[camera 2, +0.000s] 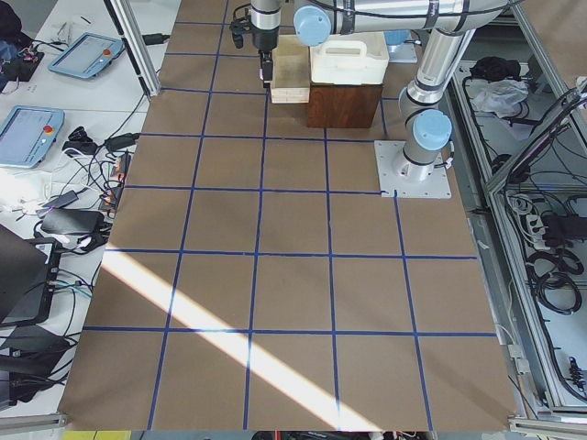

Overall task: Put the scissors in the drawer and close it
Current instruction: 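Lift the scissors with the right gripper and carry them over the drawer, then lower the scissors into the open drawer and open the right gripper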

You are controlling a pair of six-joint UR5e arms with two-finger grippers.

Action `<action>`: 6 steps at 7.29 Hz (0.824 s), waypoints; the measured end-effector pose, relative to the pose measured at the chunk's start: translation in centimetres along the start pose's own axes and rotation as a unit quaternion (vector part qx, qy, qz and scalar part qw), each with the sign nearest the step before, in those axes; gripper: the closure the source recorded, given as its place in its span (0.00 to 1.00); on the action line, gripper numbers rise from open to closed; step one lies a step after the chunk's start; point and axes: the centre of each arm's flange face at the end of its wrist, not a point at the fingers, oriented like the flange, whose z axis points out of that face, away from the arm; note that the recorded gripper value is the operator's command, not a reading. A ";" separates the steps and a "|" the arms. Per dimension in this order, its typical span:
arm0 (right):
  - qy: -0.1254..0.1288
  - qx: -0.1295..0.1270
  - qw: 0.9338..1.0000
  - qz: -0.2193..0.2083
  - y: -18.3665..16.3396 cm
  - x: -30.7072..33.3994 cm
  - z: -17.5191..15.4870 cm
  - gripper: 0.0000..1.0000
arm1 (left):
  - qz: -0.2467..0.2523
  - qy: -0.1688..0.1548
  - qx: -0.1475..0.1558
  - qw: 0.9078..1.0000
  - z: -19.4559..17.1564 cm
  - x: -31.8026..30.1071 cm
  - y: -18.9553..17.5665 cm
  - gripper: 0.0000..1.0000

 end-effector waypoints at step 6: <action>0.001 -0.018 1.000 0.009 -11.5 -10.7 8.1 1.00 | 0.001 -0.001 -0.003 1.000 0.0 -0.2 0.9 0.00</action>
